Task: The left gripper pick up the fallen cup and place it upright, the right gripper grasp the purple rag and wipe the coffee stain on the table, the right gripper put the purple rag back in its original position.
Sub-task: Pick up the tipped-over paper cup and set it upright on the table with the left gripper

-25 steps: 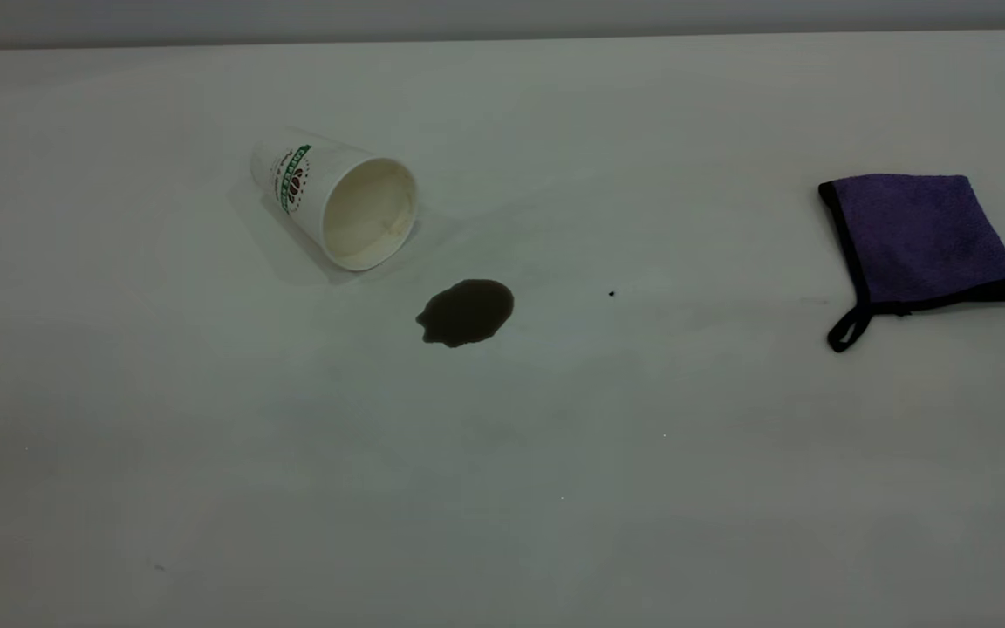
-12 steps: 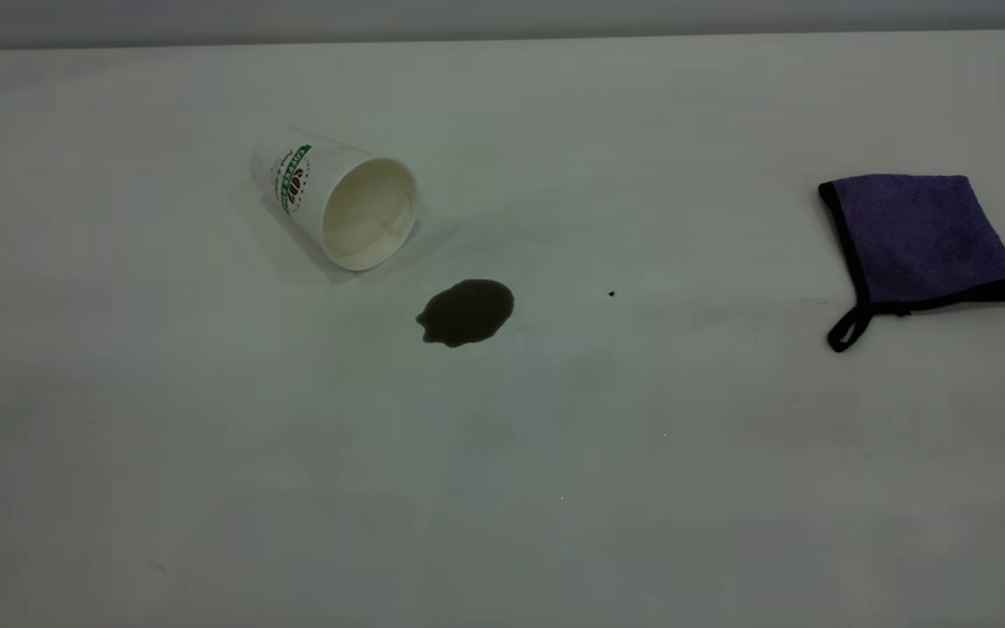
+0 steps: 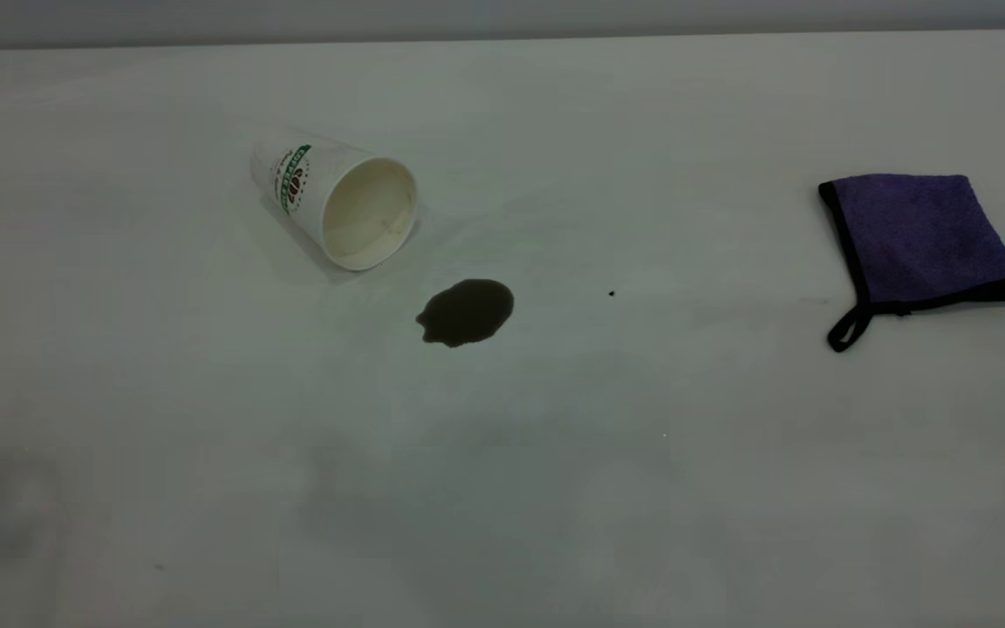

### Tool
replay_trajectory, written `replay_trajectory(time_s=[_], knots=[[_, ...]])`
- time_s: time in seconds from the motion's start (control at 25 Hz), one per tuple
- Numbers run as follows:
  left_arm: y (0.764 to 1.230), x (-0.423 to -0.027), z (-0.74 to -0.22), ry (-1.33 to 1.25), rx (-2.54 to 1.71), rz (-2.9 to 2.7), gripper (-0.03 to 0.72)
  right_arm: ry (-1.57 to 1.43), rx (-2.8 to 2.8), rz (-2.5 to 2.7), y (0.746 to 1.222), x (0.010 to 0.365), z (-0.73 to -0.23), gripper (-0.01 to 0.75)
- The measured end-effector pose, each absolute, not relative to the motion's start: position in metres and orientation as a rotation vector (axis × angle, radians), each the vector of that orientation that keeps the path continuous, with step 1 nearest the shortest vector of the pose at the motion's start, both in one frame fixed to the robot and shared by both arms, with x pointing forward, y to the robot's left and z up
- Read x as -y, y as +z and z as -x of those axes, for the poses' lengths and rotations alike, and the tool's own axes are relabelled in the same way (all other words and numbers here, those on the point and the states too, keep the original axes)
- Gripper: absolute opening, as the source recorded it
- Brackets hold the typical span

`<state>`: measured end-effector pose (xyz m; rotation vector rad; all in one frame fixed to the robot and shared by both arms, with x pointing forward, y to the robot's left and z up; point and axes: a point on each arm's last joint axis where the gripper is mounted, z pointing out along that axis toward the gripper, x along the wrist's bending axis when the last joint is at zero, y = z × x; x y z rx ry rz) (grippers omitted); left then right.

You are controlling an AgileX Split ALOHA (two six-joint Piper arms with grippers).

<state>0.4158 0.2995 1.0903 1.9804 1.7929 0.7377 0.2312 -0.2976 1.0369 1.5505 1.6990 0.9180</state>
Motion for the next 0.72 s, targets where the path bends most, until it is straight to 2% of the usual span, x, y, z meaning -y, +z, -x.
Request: replay_trajectory(time_s=[0.12,0.2,0.4,0.56,0.72], knots=[[1.080,-0.281,-0.454,0.668,-1.742,-2.115,0.688,0.918,-1.699,-1.551,1.037,0.298,-0.231,0.238],[1.070,-0.261,-0.477,0.643,-1.706,-2.211,0.708,0.918,-1.699,-1.551,1.037,0.298,-0.231,0.238],[1.030,-0.203,-0.521,0.702,-1.641,-2.414,0.700,0.918,-1.699,-1.551,1.037,0.298,-0.231,0.238],[0.993,-0.152,-0.535,0.798,-1.528,-2.551,0.695,0.918,-1.699,-1.551,1.037,0.298,-0.231,0.238],[0.951,-0.118,-0.545,0.912,-1.450,-2.652,0.690,0.918,-1.699,-1.551,1.037,0.298,-0.231,0.238]])
